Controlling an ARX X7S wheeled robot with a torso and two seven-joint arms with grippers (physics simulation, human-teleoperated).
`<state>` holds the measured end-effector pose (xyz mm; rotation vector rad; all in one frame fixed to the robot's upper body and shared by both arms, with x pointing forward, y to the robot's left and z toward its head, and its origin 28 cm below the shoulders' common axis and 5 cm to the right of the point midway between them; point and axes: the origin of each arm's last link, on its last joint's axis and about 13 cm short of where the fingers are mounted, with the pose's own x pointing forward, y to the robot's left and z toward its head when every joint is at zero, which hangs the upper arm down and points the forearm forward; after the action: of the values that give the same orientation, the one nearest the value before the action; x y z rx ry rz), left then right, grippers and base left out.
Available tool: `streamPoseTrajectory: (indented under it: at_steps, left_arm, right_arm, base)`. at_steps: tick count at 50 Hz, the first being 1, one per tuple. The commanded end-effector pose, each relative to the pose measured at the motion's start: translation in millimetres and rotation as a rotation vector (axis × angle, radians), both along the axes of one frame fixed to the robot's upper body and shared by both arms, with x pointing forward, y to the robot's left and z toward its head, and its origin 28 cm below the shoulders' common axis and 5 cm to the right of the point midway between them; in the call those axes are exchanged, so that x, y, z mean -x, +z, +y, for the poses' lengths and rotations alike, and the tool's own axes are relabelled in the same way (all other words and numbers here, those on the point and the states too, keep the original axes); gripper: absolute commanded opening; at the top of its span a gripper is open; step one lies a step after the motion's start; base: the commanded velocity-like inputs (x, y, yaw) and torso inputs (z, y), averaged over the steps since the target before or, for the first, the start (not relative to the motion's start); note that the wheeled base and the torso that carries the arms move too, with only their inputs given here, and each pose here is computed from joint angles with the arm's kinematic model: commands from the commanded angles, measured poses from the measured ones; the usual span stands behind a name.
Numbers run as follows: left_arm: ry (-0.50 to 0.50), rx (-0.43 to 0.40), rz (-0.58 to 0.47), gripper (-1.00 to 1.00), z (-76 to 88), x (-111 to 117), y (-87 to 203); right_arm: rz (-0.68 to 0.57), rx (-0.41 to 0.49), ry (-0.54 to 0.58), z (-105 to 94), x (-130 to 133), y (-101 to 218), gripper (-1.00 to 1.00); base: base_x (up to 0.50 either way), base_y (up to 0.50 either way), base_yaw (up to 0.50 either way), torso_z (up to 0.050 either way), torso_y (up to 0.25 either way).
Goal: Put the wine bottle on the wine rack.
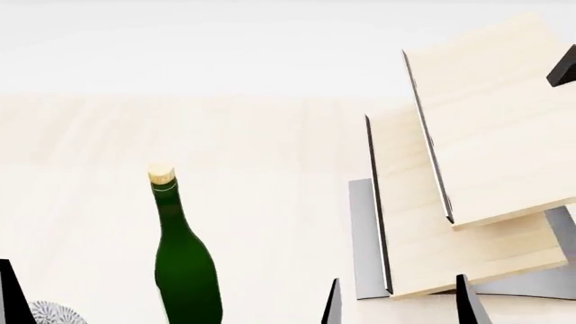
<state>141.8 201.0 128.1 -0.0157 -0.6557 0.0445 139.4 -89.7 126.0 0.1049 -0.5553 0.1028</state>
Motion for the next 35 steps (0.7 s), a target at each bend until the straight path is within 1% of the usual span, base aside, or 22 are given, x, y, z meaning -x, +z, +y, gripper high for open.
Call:
streamPoseTrajectory:
  at_steps: [1,35]
  left_arm:
    - [-0.001,0.0,0.0,1.0,-0.2,0.1,0.0]
    - [-0.001,-0.001,0.001,1.0,-0.5,-0.2,-0.7]
  right_arm:
    - [0.001,0.001,0.002,0.4,0.2,-0.4,1.0]
    - [0.004,0.002,0.004,0.4,-0.7,-1.8,1.0]
  base:
    - [0.0,-0.08,0.0,0.0,0.0]
    - [0.0,-0.08,0.0,0.0,0.0]
